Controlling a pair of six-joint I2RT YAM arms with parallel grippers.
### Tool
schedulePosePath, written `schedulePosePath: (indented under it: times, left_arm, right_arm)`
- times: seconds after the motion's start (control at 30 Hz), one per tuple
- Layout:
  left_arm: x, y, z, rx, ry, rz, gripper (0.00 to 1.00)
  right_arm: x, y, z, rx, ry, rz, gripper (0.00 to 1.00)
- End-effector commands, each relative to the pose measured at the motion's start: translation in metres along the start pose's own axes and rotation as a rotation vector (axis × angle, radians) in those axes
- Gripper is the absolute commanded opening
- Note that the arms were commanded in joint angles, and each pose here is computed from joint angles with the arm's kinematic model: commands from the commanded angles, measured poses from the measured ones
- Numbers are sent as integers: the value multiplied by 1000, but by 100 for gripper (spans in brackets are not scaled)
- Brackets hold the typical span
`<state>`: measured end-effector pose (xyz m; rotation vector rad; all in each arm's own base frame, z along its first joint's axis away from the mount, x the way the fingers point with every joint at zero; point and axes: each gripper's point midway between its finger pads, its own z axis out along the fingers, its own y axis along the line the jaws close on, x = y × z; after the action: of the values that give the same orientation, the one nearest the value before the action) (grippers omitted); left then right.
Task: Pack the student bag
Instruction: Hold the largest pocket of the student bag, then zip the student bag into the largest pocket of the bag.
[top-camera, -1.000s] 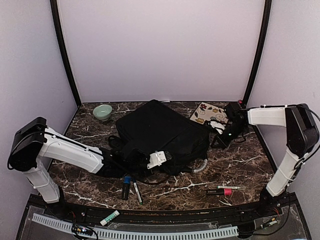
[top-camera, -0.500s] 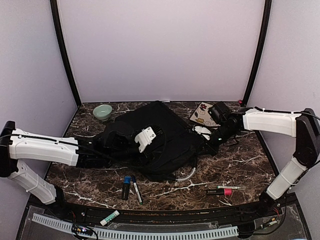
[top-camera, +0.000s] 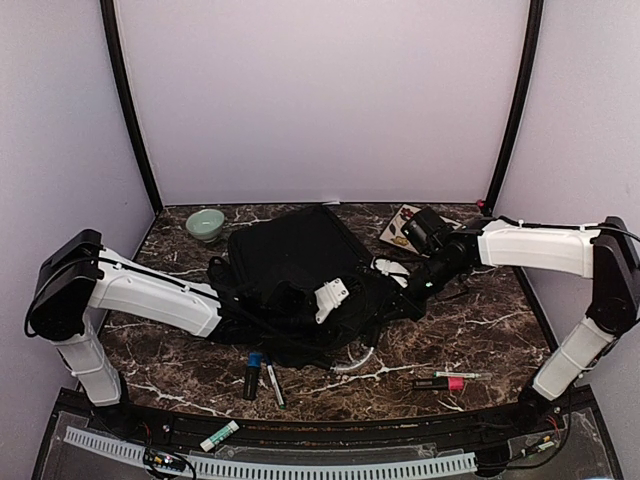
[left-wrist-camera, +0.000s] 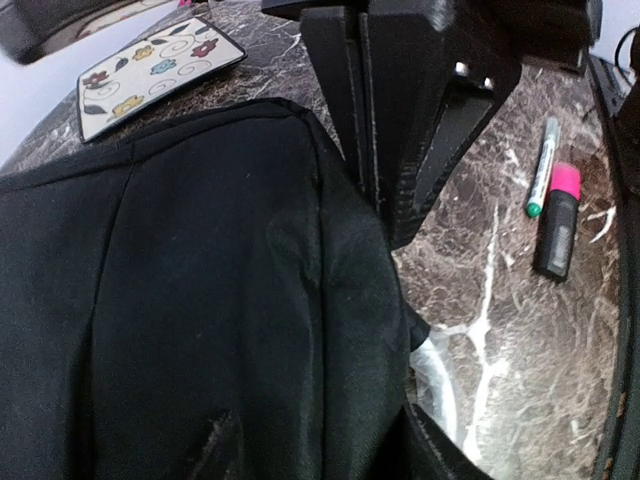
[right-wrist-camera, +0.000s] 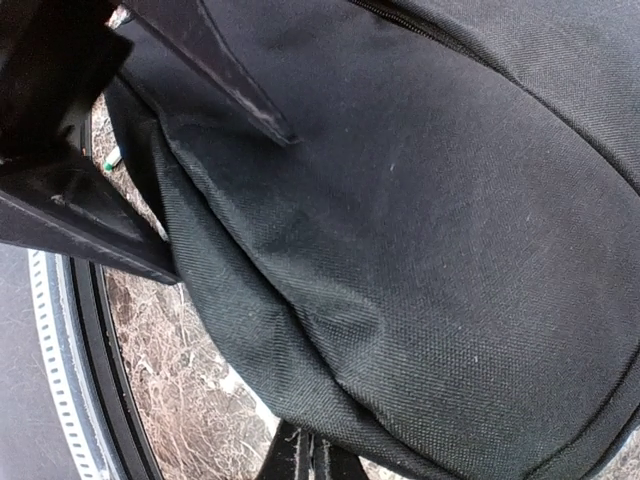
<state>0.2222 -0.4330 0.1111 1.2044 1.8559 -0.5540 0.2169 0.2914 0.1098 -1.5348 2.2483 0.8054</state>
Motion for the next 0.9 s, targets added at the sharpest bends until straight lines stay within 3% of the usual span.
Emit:
schedulePosePath:
  times: [0.0, 0.13, 0.23, 0.57, 0.87]
  left_arm:
    - [-9, 2, 8, -23, -6, -1, 43]
    - [-10, 4, 5, -37, -15, 19, 14]
    - [-12, 5, -2, -42, -28, 33, 0]
    - [5, 4, -18, -34, -1, 45, 0]
    - [13, -14, -12, 41, 17, 111, 0]
  right_arm:
    - [-25, 9, -2, -39, -94, -43, 0]
    - [-12, 1, 2, -12, -48, -29, 0]
    - [5, -15, 3, 10, -5, 11, 0]
    - [46, -84, -16, 95, 17, 177, 0]
    - [22, -165, -10, 223, -50, 265, 0]
